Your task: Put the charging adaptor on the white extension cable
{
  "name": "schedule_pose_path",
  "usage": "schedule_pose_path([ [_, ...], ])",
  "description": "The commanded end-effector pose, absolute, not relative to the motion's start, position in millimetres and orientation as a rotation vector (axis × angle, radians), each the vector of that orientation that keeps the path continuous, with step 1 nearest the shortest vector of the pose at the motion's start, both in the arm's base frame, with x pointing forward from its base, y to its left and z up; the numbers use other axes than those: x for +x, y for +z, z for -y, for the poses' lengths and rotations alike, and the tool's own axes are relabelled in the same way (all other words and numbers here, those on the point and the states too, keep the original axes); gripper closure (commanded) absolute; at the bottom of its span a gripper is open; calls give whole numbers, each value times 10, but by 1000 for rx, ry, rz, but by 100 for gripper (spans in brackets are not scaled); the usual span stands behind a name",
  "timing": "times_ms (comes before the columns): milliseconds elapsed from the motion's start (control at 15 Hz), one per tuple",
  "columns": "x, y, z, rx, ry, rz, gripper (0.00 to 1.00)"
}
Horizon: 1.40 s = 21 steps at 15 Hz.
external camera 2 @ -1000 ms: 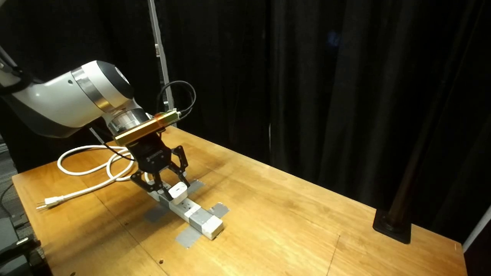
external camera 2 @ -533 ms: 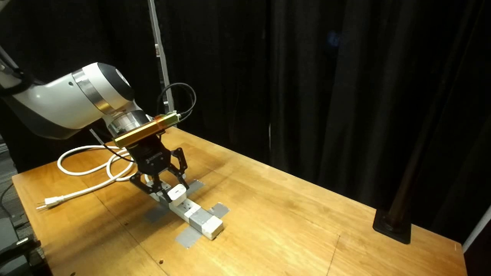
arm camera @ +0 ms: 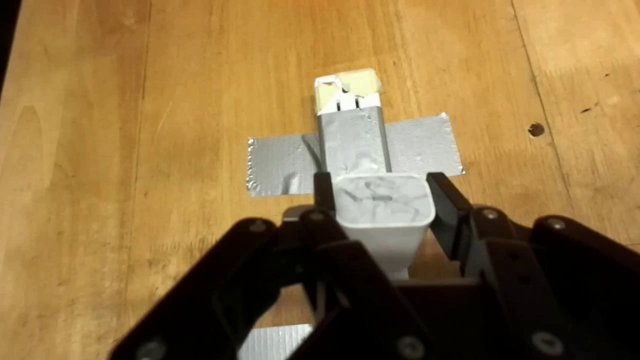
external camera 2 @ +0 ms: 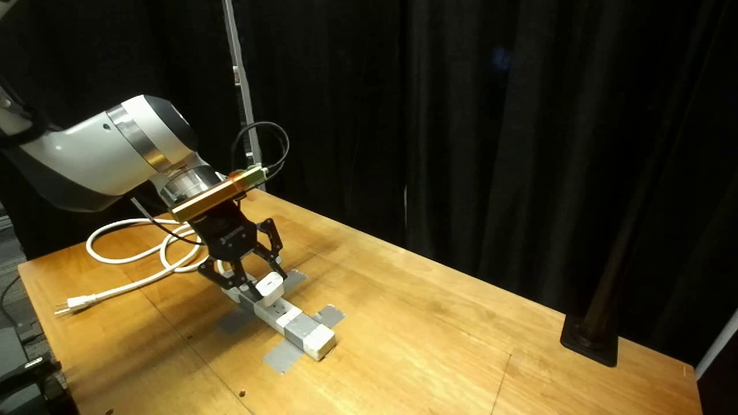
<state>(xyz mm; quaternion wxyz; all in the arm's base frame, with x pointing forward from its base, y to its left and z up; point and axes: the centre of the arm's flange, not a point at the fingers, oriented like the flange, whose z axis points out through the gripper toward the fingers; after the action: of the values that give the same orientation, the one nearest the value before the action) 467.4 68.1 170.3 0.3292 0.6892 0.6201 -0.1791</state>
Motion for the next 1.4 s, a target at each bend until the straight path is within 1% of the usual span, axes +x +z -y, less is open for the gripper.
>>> schedule_pose_path([
  [0,4697,1698,-747,1728,-428,-1576,77],
  [533,4720,1615,-693,1700,-554,-1551,77],
  [1333,4765,1443,-695,1706,-543,-1567,77],
])
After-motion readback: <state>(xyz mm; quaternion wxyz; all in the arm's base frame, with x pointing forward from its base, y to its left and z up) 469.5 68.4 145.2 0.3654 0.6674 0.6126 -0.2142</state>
